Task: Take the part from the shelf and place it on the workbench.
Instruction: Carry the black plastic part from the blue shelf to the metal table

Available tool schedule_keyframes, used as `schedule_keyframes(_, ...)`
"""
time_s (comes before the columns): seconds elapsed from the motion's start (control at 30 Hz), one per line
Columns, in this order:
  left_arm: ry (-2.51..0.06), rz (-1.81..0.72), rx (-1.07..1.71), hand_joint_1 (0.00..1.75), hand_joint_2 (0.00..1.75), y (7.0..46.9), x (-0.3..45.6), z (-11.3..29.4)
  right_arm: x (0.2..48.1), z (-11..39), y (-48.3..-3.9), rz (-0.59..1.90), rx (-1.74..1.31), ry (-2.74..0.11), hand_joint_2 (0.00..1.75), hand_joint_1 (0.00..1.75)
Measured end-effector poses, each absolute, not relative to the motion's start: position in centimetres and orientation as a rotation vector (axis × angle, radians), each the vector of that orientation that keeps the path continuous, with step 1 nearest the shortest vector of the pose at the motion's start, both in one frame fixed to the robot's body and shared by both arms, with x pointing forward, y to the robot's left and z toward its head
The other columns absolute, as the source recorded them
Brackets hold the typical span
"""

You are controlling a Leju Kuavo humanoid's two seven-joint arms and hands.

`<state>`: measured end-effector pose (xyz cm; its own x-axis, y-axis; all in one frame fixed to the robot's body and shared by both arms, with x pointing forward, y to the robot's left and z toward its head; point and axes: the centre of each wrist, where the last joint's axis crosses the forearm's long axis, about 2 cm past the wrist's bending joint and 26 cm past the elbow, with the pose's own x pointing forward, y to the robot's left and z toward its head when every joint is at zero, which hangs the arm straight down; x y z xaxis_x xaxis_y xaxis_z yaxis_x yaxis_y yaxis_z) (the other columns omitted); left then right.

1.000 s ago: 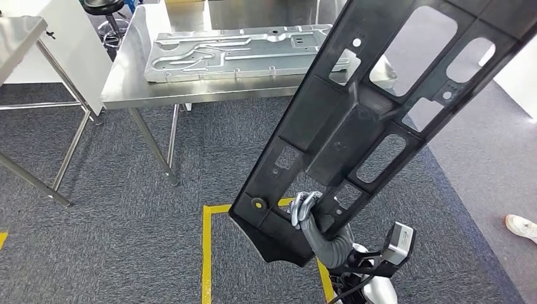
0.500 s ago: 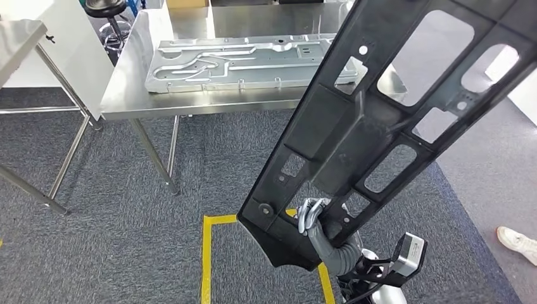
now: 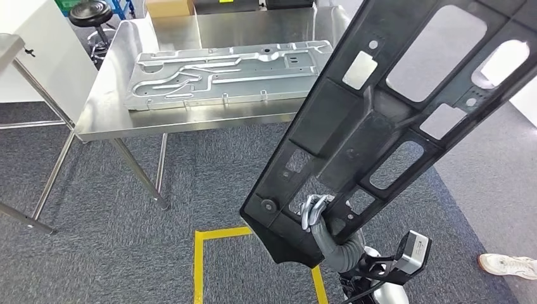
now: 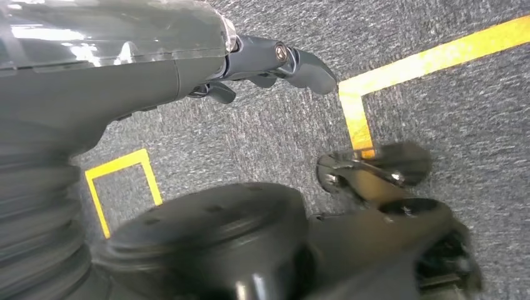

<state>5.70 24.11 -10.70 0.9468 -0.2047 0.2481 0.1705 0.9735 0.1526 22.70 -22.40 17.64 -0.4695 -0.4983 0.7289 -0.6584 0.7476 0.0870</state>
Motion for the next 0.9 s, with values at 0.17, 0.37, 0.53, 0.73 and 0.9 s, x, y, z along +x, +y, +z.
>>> schedule_keyframes(0.17,-0.250,-0.178,0.138,0.00,1.75,24.1,5.6,-10.7,23.3,17.6,-22.3,0.270,0.882,-2.159,1.75,1.75)
schedule_keyframes(0.37,-0.242,-0.170,0.141,0.00,1.75,24.1,5.3,-10.7,24.0,17.1,-22.3,0.265,0.886,-2.145,1.75,1.75)
schedule_keyframes(0.53,-0.258,-0.168,0.140,0.00,1.75,23.9,5.4,-10.7,24.4,16.9,-22.2,0.267,0.897,-2.134,1.75,1.75)
schedule_keyframes(0.73,-0.288,-0.168,0.145,0.00,1.75,23.9,6.2,-10.6,24.9,17.3,-22.1,0.274,0.905,-2.148,1.75,1.75)
schedule_keyframes(0.9,-0.286,-0.164,0.144,0.00,1.75,23.9,6.1,-10.6,24.9,17.4,-22.0,0.283,0.897,-2.142,1.75,1.75)
